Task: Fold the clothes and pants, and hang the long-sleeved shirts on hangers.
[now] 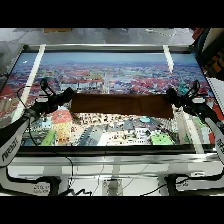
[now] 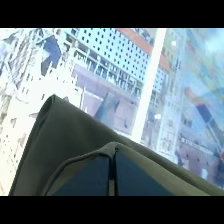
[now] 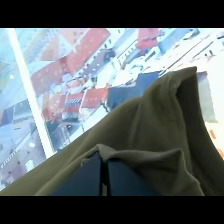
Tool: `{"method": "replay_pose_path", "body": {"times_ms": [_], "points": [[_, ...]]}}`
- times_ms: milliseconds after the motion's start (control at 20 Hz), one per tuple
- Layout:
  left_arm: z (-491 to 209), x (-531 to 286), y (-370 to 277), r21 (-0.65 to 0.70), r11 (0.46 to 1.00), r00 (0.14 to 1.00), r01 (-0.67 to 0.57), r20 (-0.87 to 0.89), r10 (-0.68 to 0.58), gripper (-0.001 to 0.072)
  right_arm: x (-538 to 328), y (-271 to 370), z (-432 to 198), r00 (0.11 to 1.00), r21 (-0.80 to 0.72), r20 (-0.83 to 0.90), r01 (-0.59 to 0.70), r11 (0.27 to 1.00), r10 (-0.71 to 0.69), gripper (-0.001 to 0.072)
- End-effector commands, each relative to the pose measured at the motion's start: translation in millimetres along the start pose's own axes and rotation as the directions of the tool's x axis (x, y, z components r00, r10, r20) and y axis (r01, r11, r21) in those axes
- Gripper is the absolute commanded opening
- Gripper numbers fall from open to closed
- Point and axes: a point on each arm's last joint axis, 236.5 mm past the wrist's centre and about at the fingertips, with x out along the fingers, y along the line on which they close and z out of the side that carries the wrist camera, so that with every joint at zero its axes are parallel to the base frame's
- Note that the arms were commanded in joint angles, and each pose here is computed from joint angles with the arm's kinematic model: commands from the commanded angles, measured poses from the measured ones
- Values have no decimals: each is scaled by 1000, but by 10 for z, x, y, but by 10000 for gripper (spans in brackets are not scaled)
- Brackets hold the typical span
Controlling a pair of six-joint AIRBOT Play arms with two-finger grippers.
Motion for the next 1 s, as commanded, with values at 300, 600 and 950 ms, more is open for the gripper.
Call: {"method": "replay_pose_path", "body": {"times_ms": [300,600,950], "points": [[-36,-158,182,14,998,987,60,-152,-57,713,-20,-62,-427,974,-176,-226,-18,984,-23,612],[-246,-588,875,169,983,887,-71,-439,140,711,-195,160,-395,944,-335,-329,-80,939,-37,612],[-455,-70,649,138,990,831,-25,-547,97,705,-336,622,-770,876,-373,-483,-216,902,10,612]]}}
